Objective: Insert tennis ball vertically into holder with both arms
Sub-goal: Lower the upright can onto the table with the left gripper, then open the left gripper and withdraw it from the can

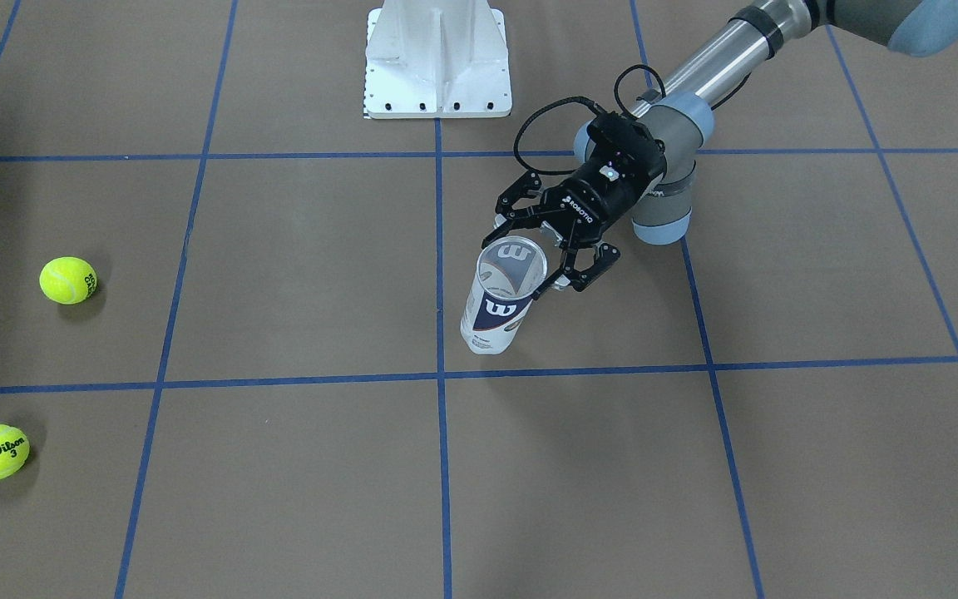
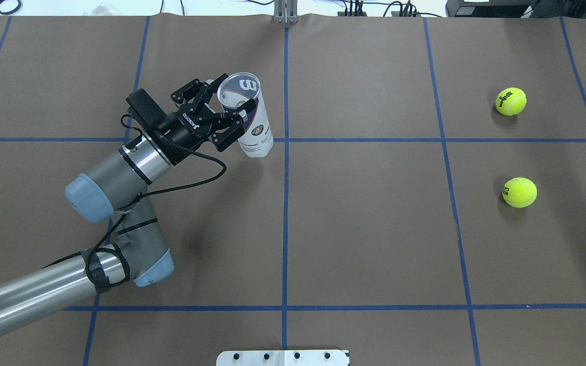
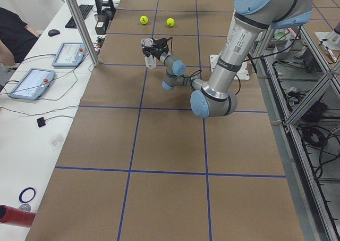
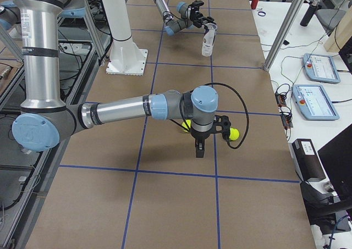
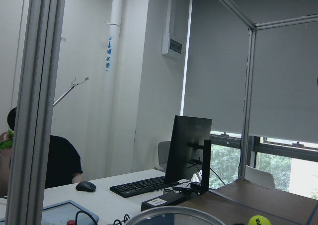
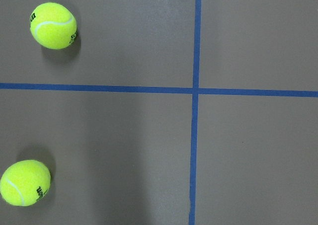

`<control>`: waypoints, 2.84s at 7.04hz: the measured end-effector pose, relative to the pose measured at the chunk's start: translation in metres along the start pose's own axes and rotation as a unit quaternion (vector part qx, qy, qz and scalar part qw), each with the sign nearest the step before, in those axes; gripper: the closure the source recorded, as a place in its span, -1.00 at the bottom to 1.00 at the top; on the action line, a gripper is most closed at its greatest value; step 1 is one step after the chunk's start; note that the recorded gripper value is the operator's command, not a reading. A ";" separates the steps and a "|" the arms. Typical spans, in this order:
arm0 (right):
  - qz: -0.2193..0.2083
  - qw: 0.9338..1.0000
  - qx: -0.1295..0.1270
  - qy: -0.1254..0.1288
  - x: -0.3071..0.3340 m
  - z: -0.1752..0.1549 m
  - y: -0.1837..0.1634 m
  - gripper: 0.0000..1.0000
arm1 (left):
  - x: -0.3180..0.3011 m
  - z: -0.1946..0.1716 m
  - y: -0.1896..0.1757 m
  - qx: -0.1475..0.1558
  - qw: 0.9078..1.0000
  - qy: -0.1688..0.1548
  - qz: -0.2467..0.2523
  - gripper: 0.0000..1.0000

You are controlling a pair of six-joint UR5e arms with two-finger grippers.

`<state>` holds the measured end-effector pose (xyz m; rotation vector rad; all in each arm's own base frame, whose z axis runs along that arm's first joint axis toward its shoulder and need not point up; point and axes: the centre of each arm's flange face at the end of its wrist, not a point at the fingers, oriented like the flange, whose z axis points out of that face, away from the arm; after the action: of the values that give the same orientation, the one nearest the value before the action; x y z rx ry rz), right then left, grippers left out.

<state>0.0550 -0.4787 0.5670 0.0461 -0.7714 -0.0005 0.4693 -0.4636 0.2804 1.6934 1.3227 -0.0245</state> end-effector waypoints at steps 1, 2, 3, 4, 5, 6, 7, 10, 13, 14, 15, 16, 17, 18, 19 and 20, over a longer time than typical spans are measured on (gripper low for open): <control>0.000 1.000 0.000 0.000 0.000 0.000 0.000 -1.00 | 0.001 -0.002 0.007 -0.007 1.000 0.000 0.001 0.20; 0.000 1.000 0.000 0.000 0.000 0.000 0.000 -1.00 | 0.002 -0.003 0.012 -0.011 1.000 0.000 0.001 0.18; 0.001 1.000 -0.001 0.000 0.001 0.001 0.000 -1.00 | 0.002 -0.003 0.016 -0.015 1.000 -0.001 0.002 0.15; 0.001 1.000 -0.001 0.000 0.001 0.001 0.000 -1.00 | 0.001 -0.004 0.019 -0.018 1.000 -0.002 0.003 0.12; 0.001 1.000 -0.001 0.000 0.001 0.001 0.000 -1.00 | 0.002 -0.005 0.021 -0.020 1.000 -0.002 0.003 0.12; 0.001 1.000 -0.001 0.000 0.001 0.001 0.000 -1.00 | 0.002 -0.005 0.023 -0.022 1.000 -0.002 0.003 0.11; 0.001 1.000 -0.001 0.000 0.001 0.001 0.000 -1.00 | 0.003 -0.006 0.026 -0.025 1.000 -0.002 0.003 -0.02; 0.000 1.000 -0.001 0.000 0.001 0.001 0.000 -1.00 | 0.005 -0.006 0.029 -0.027 1.000 -0.001 0.002 -0.98; 0.000 1.000 0.000 0.000 0.000 0.000 0.000 -1.00 | 0.002 -0.012 0.033 -0.032 0.999 -0.002 0.004 -0.98; 0.000 1.000 0.000 0.000 0.000 0.000 0.000 -1.00 | 0.003 -0.013 0.033 -0.032 0.999 -0.002 0.003 -0.98; 0.000 1.000 0.000 0.000 0.000 0.000 0.000 -1.00 | 0.007 -0.011 0.030 -0.028 1.000 0.001 0.000 -0.98; 0.000 1.000 0.000 0.000 0.000 0.000 0.000 -1.00 | 0.011 -0.008 0.023 -0.021 1.000 0.006 -0.003 -0.98; 0.001 1.000 -0.001 0.000 0.001 0.001 0.000 -1.00 | 0.015 -0.008 0.016 -0.014 1.000 0.009 -0.006 -0.98; 0.001 1.000 -0.001 0.000 0.001 0.001 0.000 -1.00 | 0.018 -0.007 0.007 -0.005 1.000 0.013 -0.009 -0.98; 0.001 1.000 0.000 0.000 0.000 0.000 0.000 -1.00 | 0.021 -0.007 -0.004 0.005 1.000 0.017 -0.012 -0.98; -0.001 1.000 0.001 0.000 -0.001 -0.001 0.000 -1.00 | 0.021 -0.006 -0.018 0.015 1.000 0.020 -0.013 -0.98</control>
<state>0.0550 -0.4790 0.5656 0.0487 -0.7715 -0.0011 0.4616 -0.4441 0.2612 1.7098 1.3801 -0.0274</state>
